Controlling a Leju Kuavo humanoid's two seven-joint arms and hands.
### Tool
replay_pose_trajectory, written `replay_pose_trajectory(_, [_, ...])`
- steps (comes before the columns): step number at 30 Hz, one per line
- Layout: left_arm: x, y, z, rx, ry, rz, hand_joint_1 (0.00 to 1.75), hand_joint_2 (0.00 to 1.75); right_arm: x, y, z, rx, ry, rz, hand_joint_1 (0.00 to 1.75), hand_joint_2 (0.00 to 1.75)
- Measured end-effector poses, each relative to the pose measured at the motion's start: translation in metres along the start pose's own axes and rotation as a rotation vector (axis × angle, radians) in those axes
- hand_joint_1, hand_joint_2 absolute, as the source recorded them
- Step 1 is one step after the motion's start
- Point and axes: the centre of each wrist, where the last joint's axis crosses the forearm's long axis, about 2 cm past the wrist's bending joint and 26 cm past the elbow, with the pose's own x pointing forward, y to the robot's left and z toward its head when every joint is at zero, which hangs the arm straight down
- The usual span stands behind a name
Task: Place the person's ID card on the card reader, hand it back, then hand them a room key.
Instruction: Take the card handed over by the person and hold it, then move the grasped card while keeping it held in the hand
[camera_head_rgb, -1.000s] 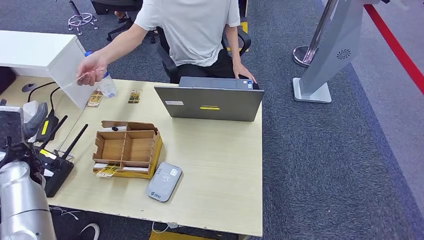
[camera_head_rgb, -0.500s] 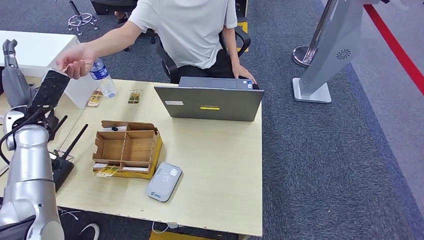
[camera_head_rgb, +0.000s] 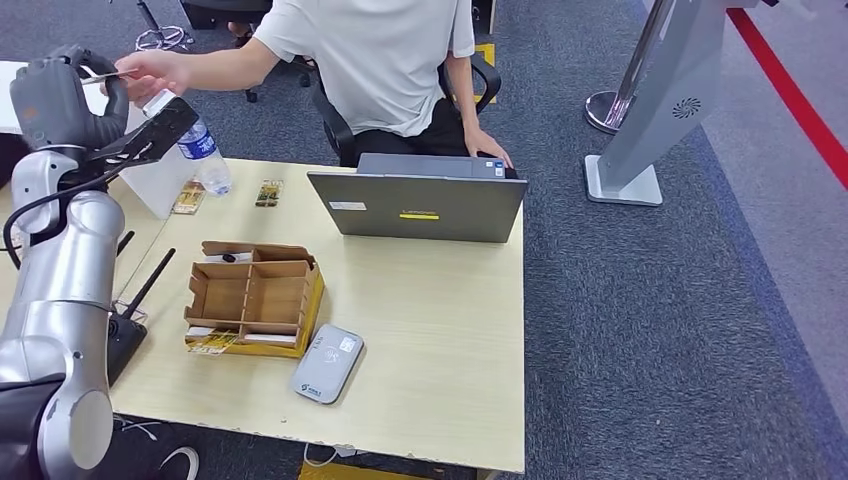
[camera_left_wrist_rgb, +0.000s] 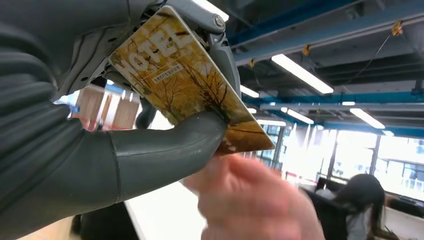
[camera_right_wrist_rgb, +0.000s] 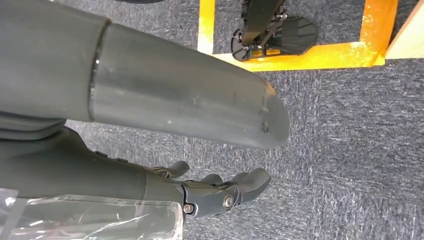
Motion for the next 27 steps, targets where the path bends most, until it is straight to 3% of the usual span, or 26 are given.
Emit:
replay_pose_trajectory(9, [0.017, -0.001, -0.024, 0.018, -0.089, -0.225, 1.75, 1.75, 0.000, 0.001, 0.000, 0.007, 0.010, 0.061, 0.00, 0.00])
replay_pose_trajectory(18, [0.031, -0.011, -0.021, 0.023, -0.176, -0.237, 1.75, 1.75, -0.001, 0.002, 0.001, 0.011, 0.019, 0.074, 0.00, 0.00])
replay_pose_trajectory(22, [0.048, -0.021, 0.005, 0.004, -0.270, -0.193, 1.75, 1.75, -0.007, 0.002, 0.001, 0.009, 0.025, 0.059, 0.00, 0.00])
replay_pose_trajectory(27, [0.107, -0.032, 0.074, -0.003, -0.496, -0.196, 1.75, 1.75, -0.015, 0.002, 0.002, 0.003, 0.044, 0.017, 0.00, 0.00])
